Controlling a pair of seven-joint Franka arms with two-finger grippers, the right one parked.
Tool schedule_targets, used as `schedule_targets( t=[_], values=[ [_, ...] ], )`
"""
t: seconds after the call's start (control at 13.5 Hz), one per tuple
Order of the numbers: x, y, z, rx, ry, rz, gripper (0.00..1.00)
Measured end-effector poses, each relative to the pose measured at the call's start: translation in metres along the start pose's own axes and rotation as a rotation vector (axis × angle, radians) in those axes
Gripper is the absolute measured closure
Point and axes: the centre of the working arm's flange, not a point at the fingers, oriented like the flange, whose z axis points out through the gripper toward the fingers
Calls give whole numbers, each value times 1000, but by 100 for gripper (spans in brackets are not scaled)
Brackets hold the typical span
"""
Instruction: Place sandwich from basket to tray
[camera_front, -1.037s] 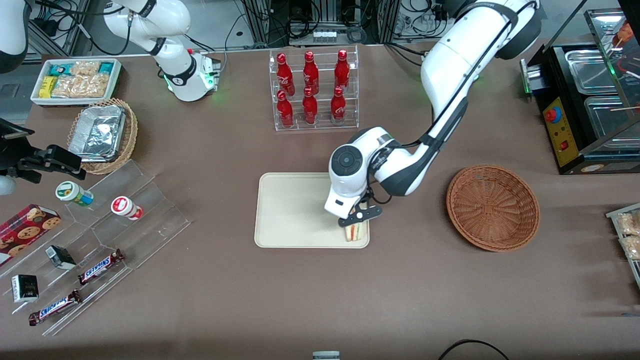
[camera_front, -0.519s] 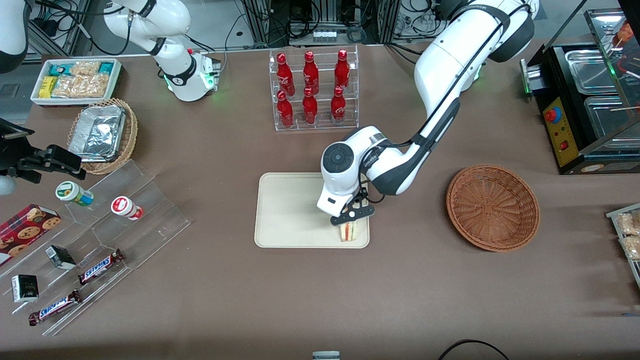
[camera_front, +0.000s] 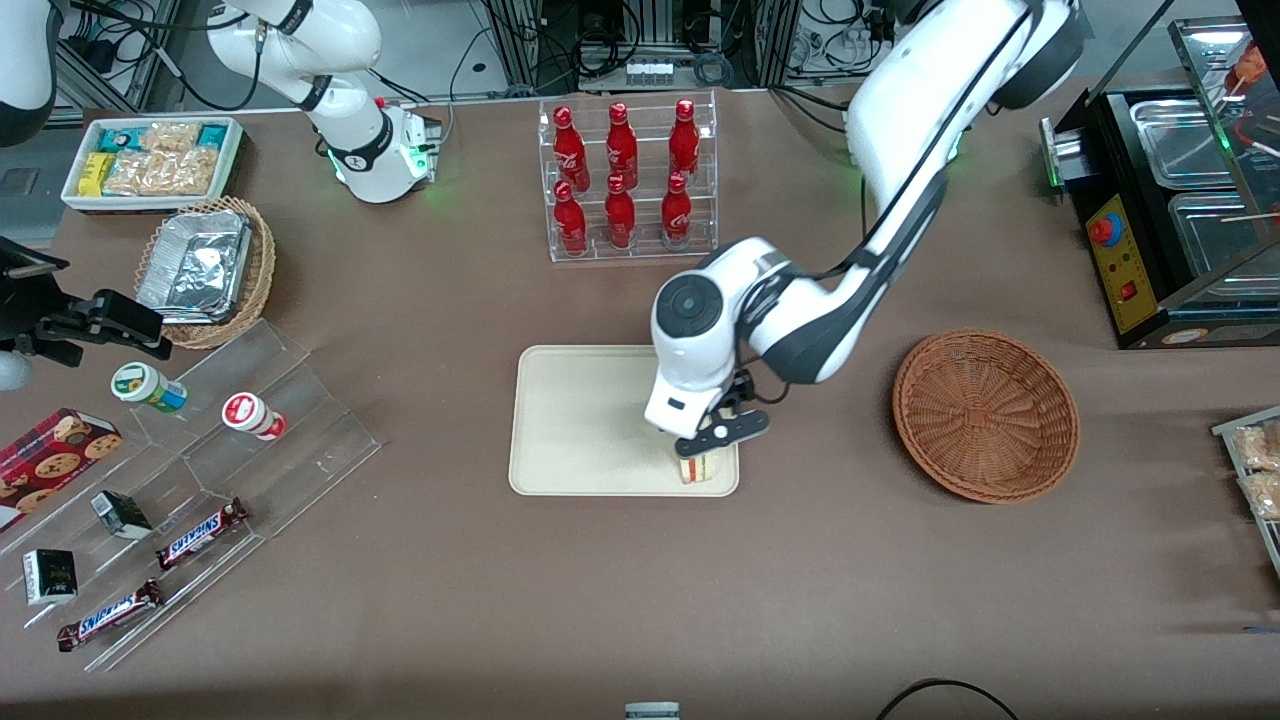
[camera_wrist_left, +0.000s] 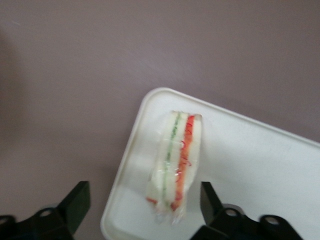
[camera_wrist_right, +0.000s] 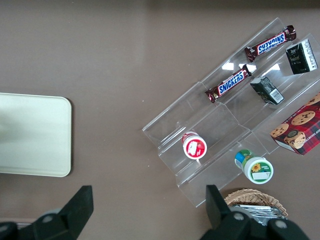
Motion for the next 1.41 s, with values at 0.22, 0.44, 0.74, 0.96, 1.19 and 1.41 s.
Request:
schedule_targets(
  t=[0.22, 0.44, 0.74, 0.96, 1.19, 1.41],
  values=[
    [19, -43, -71, 59, 21, -69, 0],
    [55, -107, -122, 90, -12, -132, 0],
    [88, -191, -178, 64, -77, -93, 0],
    [86, -235, -195, 54, -93, -31, 0],
    [88, -287, -207, 15, -122, 42, 0],
    [104, -348, -215, -35, -140, 69, 0]
  ],
)
